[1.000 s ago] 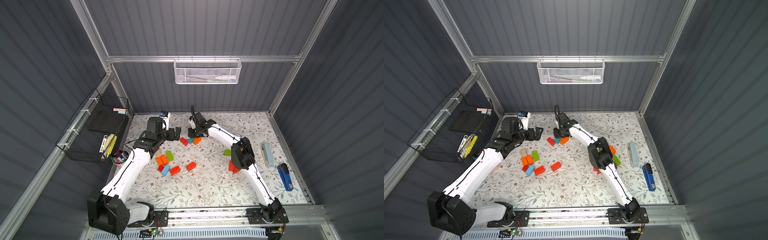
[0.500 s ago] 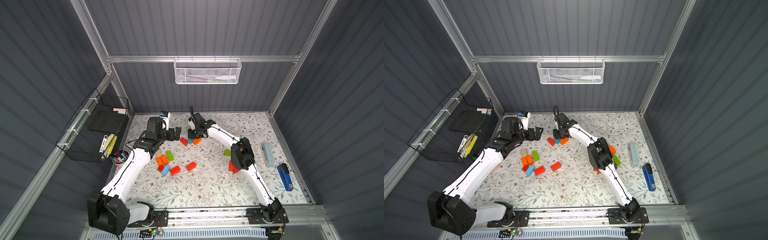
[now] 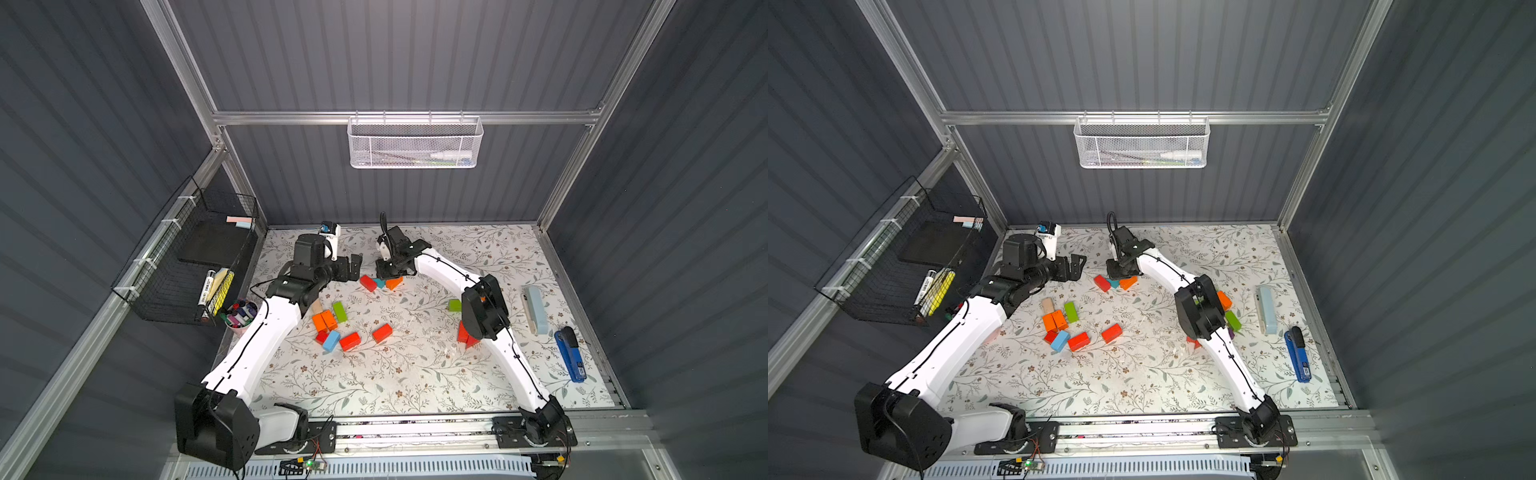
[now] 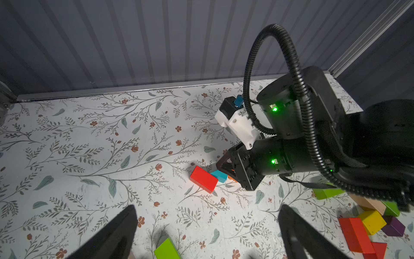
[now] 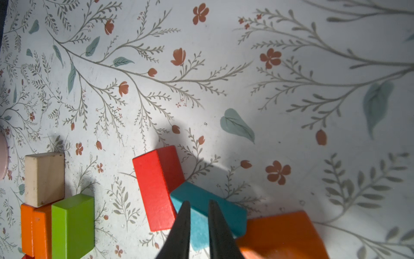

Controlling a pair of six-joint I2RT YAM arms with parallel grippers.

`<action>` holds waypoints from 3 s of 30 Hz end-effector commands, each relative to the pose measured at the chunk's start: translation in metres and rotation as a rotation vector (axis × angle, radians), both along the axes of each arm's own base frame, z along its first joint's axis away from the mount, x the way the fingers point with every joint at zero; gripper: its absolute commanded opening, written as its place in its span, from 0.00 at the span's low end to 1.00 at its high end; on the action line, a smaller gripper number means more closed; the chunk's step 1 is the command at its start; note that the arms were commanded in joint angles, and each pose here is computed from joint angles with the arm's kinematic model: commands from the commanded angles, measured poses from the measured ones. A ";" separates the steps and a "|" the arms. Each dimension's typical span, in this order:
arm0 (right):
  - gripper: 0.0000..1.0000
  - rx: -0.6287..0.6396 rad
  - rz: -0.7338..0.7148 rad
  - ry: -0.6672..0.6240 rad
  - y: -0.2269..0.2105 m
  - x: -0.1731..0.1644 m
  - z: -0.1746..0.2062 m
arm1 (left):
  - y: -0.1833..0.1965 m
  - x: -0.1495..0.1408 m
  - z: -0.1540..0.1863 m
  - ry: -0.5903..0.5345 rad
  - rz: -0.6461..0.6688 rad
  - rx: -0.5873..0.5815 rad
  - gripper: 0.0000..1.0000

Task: Assemble a heart with building blocks
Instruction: Adjust the building block at the center of the board.

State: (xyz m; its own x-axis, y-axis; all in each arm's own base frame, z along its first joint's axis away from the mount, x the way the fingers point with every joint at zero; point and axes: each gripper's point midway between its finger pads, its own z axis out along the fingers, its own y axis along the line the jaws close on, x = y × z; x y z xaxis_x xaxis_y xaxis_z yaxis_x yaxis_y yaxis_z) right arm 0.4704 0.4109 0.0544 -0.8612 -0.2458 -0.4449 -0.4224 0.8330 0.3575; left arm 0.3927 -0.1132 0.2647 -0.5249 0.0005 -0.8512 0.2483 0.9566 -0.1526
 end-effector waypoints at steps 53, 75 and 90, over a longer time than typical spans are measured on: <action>0.19 -0.026 0.019 0.028 -0.004 -0.012 -0.005 | 0.001 0.000 -0.005 0.011 0.002 -0.014 0.99; 0.28 -0.007 -0.034 -0.093 -0.035 0.022 0.041 | 0.000 0.000 -0.005 0.012 -0.003 -0.016 0.99; 0.34 -0.008 -0.151 0.008 -0.087 0.028 0.021 | -0.001 0.001 -0.008 0.020 -0.006 -0.016 0.99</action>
State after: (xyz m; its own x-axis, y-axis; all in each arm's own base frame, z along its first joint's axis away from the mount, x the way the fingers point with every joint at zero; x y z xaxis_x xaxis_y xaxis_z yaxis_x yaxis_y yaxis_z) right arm 0.5007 0.3257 0.0699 -0.8847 -0.1377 -0.4454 -0.3031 0.8958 0.3252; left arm 0.3922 -0.1145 0.2645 -0.5260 0.0008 -0.8505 0.2544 0.9544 -0.1564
